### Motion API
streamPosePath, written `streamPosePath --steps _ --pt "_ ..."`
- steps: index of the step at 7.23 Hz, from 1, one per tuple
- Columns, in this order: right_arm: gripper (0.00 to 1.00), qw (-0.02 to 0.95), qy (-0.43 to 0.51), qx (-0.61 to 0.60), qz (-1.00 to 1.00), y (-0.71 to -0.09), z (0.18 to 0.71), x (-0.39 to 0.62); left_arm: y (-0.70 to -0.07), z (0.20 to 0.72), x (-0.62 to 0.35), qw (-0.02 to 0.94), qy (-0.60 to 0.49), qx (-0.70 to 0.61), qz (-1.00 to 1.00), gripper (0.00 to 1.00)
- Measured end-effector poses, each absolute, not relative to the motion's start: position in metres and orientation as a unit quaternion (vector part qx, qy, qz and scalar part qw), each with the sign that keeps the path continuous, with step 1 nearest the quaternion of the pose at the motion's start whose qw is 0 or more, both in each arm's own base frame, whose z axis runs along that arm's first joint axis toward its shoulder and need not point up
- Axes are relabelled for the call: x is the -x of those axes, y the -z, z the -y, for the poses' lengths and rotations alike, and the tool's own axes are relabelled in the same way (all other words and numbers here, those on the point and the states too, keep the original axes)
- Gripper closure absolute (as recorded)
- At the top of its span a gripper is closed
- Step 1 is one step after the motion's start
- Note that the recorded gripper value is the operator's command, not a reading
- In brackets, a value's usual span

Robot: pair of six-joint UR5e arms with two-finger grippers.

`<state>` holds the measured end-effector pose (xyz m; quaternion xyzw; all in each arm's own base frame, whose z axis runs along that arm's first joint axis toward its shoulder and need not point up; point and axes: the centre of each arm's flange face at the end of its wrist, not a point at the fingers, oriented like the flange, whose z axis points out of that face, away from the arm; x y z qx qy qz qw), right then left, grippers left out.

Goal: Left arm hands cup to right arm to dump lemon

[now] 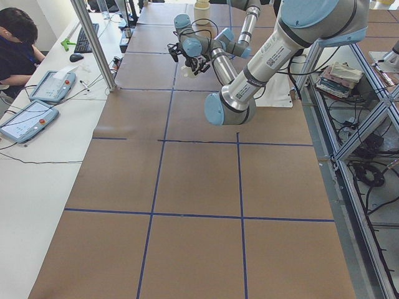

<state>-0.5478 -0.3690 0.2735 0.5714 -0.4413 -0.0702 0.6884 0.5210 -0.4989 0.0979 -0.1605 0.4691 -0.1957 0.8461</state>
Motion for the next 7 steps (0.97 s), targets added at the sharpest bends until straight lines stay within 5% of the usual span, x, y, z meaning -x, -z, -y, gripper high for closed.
streamPosePath --steps 2,3,5,7 --pt "0.62 0.688 0.07 -0.572 0.441 -0.2735 0.3696 0.5473 -0.0991 0.4956 -0.5245 0.847 0.193 0.162 -0.468 0.68" --pt "0.61 0.688 0.07 -0.572 0.441 -0.2738 0.3696 0.5473 -0.0996 0.4927 -0.5273 0.848 0.191 0.163 -0.467 0.95" --pt "0.0 0.689 0.07 -0.572 0.441 -0.274 0.3693 0.5475 -0.0996 0.4901 -0.5295 0.848 0.189 0.164 -0.466 1.0" --pt "0.0 0.688 0.068 -0.572 0.442 -0.2731 0.3694 0.5477 -0.098 0.4892 -0.5291 0.848 0.188 0.164 -0.468 1.0"
